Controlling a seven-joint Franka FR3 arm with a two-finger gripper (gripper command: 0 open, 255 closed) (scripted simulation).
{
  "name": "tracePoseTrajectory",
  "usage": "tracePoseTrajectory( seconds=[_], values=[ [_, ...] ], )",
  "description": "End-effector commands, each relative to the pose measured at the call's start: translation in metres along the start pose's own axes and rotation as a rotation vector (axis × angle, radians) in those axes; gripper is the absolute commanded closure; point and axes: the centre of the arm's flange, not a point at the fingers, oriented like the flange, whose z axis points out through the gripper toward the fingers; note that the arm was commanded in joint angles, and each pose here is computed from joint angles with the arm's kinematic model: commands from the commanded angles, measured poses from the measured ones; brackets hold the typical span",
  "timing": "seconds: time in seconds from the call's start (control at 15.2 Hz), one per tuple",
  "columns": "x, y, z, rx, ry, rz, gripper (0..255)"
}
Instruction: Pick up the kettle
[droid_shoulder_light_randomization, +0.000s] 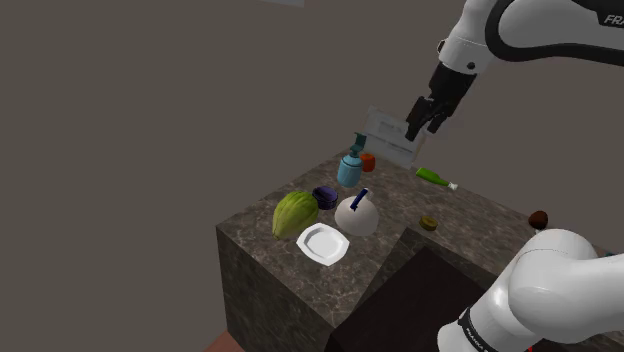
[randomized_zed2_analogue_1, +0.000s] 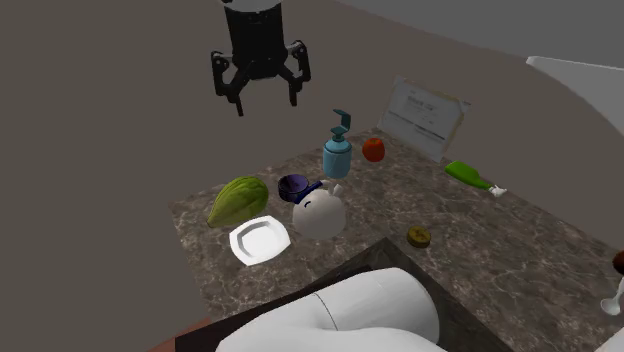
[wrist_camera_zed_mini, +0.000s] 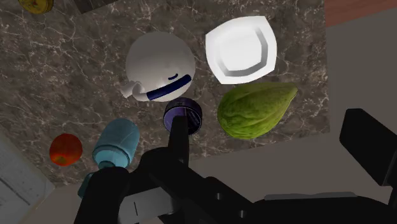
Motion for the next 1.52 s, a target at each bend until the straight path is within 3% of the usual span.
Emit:
tracePoseTrajectory(
  seconds=[0.0, 0.73, 1.45],
  values=[
    [0.0, 0.0, 0.0, 0.0, 0.0, 0.0, 0],
    [0.082, 0.014, 0.122, -0.041, -0.033, 0.397, 0],
    [0.148, 0.063, 0.245, -0.082, -0.066, 0.795, 0]
  ],
)
